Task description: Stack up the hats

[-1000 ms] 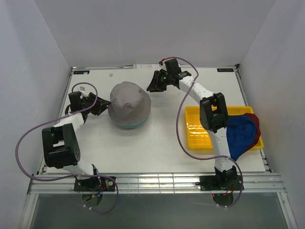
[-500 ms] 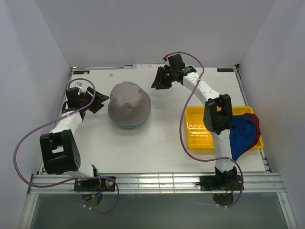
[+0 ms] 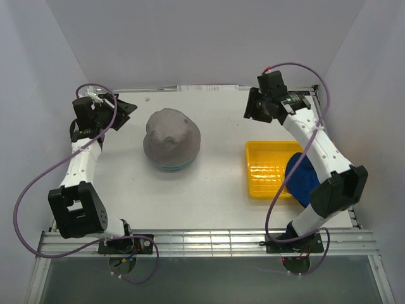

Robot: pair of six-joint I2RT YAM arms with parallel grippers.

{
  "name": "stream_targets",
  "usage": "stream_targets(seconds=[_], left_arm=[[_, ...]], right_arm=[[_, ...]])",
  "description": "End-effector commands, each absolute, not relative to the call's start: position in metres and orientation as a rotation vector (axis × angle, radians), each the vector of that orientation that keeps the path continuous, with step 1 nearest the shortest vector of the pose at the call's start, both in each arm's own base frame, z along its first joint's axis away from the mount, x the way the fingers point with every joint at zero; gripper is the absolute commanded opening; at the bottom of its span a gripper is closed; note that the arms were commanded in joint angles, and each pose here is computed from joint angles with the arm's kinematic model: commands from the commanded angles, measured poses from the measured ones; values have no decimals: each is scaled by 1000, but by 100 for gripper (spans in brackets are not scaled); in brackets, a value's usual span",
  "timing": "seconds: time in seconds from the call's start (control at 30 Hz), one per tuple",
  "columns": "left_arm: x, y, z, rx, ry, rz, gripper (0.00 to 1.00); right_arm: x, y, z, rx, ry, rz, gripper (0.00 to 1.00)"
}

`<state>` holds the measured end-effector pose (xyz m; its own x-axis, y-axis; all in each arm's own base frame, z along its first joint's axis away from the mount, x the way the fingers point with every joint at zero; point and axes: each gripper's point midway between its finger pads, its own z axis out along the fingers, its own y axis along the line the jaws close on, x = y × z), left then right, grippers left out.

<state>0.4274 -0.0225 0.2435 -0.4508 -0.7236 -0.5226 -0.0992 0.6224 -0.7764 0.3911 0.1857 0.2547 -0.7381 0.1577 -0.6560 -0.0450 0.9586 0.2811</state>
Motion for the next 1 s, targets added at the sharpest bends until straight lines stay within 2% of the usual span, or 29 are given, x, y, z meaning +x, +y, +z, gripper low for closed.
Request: stream_targets(seconds=[0.0, 0.07, 0.1, 0.3, 0.43, 0.63, 0.97], left_arm=[[423, -33, 284, -576, 1877, -914, 72], [425, -39, 292, -549, 1874, -929, 71], [425, -40, 294, -543, 1874, -932, 71], [426, -51, 299, -509, 1883, -966, 70], [425, -55, 295, -500, 1892, -970, 70], [425, -57, 293, -493, 1898, -967, 70], [423, -58, 283, -494, 1926, -951, 70]], right_arm=[[347, 98, 224, 349, 2433, -25, 55], [325, 59, 225, 475, 2387, -156, 60], [311, 46, 204, 508, 2422, -218, 62], [266, -21, 177, 766, 2404, -398, 63], [242, -60, 175, 947, 2359, -635, 63], [216, -90, 158, 1148, 2392, -930, 63], [219, -97, 133, 1213, 2410, -850, 62]])
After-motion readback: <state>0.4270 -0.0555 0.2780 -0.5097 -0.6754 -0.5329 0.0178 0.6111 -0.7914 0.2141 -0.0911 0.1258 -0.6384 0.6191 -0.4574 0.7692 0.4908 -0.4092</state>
